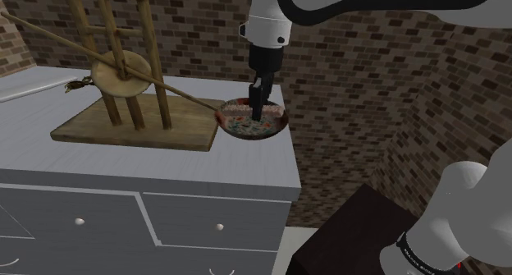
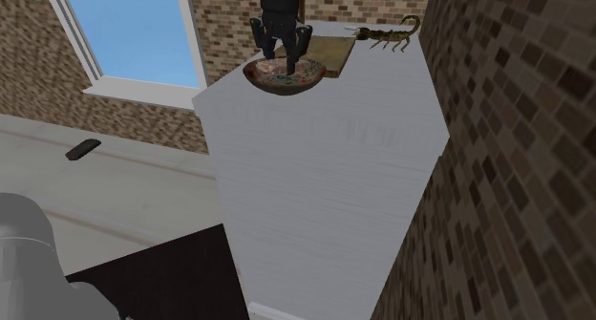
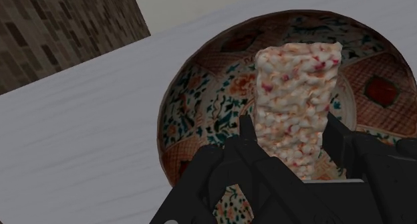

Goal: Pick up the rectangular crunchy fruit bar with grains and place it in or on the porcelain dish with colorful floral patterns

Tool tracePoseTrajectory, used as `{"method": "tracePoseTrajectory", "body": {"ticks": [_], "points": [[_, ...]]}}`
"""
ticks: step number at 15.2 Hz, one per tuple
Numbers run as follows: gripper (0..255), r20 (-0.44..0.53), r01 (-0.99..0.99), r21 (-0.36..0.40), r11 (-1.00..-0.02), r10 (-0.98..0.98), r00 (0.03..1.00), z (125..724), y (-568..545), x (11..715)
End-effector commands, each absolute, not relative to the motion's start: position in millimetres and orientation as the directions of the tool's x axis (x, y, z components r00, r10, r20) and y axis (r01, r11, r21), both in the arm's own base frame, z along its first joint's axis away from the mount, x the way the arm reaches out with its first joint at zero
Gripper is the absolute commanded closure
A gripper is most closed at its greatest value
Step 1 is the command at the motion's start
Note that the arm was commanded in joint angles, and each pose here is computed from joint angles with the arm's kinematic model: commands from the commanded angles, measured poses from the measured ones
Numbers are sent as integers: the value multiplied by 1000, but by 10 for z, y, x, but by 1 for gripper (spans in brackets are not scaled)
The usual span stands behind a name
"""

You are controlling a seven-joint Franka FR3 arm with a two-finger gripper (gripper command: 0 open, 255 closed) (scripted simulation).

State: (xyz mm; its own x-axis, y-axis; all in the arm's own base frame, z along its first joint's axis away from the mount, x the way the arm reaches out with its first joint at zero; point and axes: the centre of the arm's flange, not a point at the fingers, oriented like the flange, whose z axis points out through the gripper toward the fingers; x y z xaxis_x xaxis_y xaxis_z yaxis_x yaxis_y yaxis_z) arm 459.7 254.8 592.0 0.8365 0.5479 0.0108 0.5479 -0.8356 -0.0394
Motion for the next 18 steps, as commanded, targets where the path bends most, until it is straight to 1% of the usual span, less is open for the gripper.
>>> {"method": "tracePoseTrajectory", "body": {"ticks": [1, 2, 7, 11, 18], "points": [[255, 11, 548, -39, -836, 548, 836, 5919, 2548, 4597], [0, 11, 548, -39, -836, 548, 836, 5919, 2548, 4597], [0, 11, 548, -39, -836, 548, 836, 5919, 2548, 4597], [0, 11, 548, -39, -836, 548, 836, 6419, 2528, 4603], [0, 11, 548, -39, -836, 548, 836, 6419, 2528, 4603]]}}
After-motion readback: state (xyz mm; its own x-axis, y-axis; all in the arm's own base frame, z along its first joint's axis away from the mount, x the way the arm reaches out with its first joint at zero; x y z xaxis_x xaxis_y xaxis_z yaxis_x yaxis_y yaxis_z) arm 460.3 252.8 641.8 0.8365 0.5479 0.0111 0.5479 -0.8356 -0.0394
